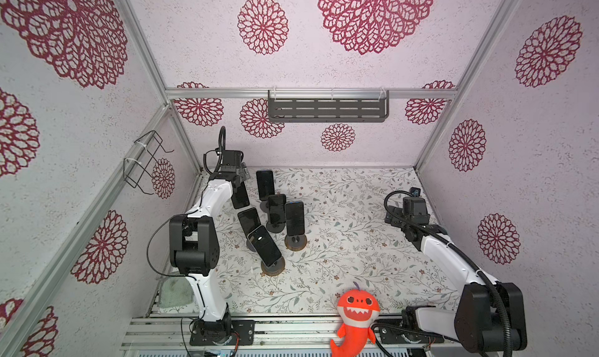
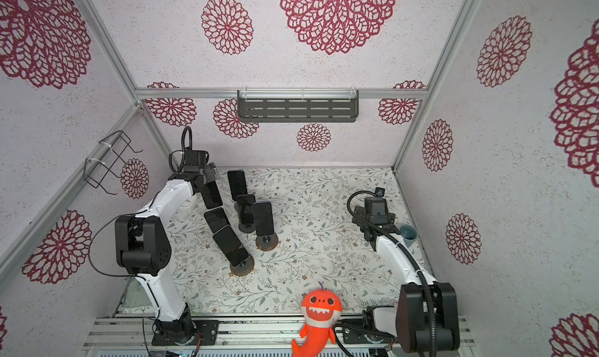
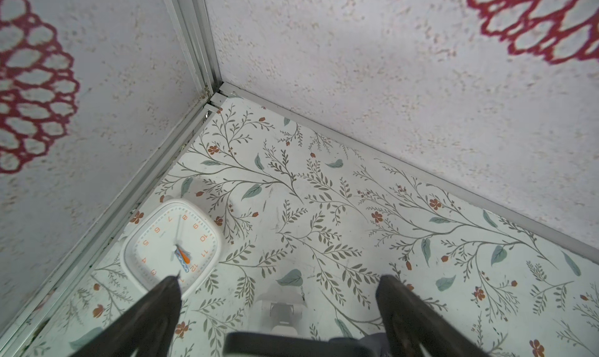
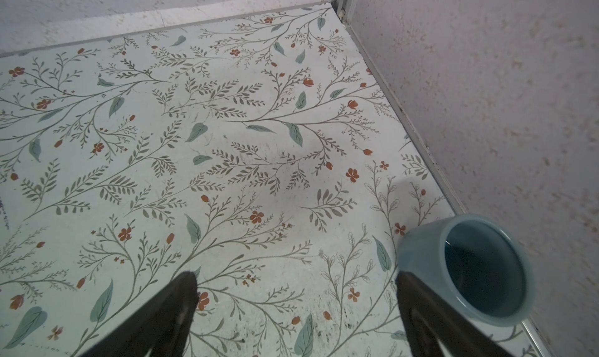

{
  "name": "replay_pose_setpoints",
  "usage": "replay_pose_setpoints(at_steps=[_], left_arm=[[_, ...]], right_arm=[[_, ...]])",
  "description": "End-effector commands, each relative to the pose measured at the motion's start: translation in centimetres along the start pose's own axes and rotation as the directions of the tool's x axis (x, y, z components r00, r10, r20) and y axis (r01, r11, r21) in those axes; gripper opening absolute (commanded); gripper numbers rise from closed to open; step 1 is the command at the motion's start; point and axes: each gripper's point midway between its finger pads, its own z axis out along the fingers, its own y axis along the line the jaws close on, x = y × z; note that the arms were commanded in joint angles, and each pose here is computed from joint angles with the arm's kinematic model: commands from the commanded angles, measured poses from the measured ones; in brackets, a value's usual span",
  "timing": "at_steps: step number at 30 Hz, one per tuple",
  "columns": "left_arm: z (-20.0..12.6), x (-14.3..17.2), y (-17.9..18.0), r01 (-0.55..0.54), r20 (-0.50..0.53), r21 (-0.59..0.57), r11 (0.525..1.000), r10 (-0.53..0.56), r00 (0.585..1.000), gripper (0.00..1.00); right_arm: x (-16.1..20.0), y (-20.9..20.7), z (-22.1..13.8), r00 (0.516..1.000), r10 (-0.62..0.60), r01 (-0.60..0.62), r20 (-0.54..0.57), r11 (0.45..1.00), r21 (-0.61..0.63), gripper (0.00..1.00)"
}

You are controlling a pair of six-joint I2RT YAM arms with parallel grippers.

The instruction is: Remove the phone from the phone stand

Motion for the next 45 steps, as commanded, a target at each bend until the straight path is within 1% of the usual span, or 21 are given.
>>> replay_pose_setpoints(at_steps=[1,3,4,5,8,12,21,23,29,34,45], left_arm=[[0.3,0.2,-0.6,-0.009,-0.014,0.009,1.000,0.009,1.000,0.97],[0.4,0.3,-0.7,-0.009,-0.013,0.009,1.000,0.009,1.000,0.97],[1.6,1.7,-0.7,-0.022,-0.042,-0.001,1.000,0.022,0.999,0.98],[1.9,2.0,-0.8,-0.025,-0.047,-0.004,1.000,0.025,0.999,0.97],[2.3,2.5,-0.8,-0.024,-0.047,-0.012,1.000,0.023,0.999,0.98],[2.6,2.8,-0.6,0.005,-0.035,-0.026,1.000,-0.006,0.999,0.97],[3.0,3.3,-0.5,0.017,-0.032,-0.029,0.999,-0.018,0.999,0.98],[3.2,3.5,-0.6,0.018,-0.037,-0.025,1.000,-0.019,0.999,1.00],[3.4,3.6,-0.9,0.024,-0.040,-0.011,1.000,-0.024,0.999,0.86],[3.6,3.7,-1.0,0.025,-0.046,-0.012,1.000,-0.025,0.999,0.77],[3.9,4.1,-0.9,0.015,-0.066,-0.026,1.000,-0.017,0.998,0.72]], right_arm=[[-1.0,0.2,-0.1,0.999,0.020,-0.020,0.028,1.000,-0.006,0.99],[-1.0,0.2,-0.2,0.999,0.021,-0.021,0.032,1.000,-0.006,0.99],[-1.0,0.2,-0.2,0.999,0.020,-0.020,0.032,1.000,-0.005,0.99],[-1.0,0.2,-0.2,0.999,0.018,-0.018,0.031,1.000,-0.005,0.99],[-1.0,0.3,-0.2,0.999,0.019,-0.019,0.031,1.000,-0.007,0.99],[-1.0,0.3,-0.1,0.999,0.014,-0.014,0.029,1.000,-0.011,0.99],[-1.4,0.3,-0.5,0.999,0.010,-0.010,0.047,1.000,-0.012,0.99],[-1.2,0.3,-0.4,0.999,0.010,-0.010,0.041,1.000,-0.014,0.99],[-0.8,0.3,-0.3,0.999,0.009,-0.009,0.036,1.000,-0.016,0.99],[-0.8,0.4,-0.4,0.999,0.009,-0.009,0.036,1.000,-0.026,0.99],[-0.9,0.3,-0.7,0.999,0.004,-0.003,0.042,1.000,-0.020,0.99]])
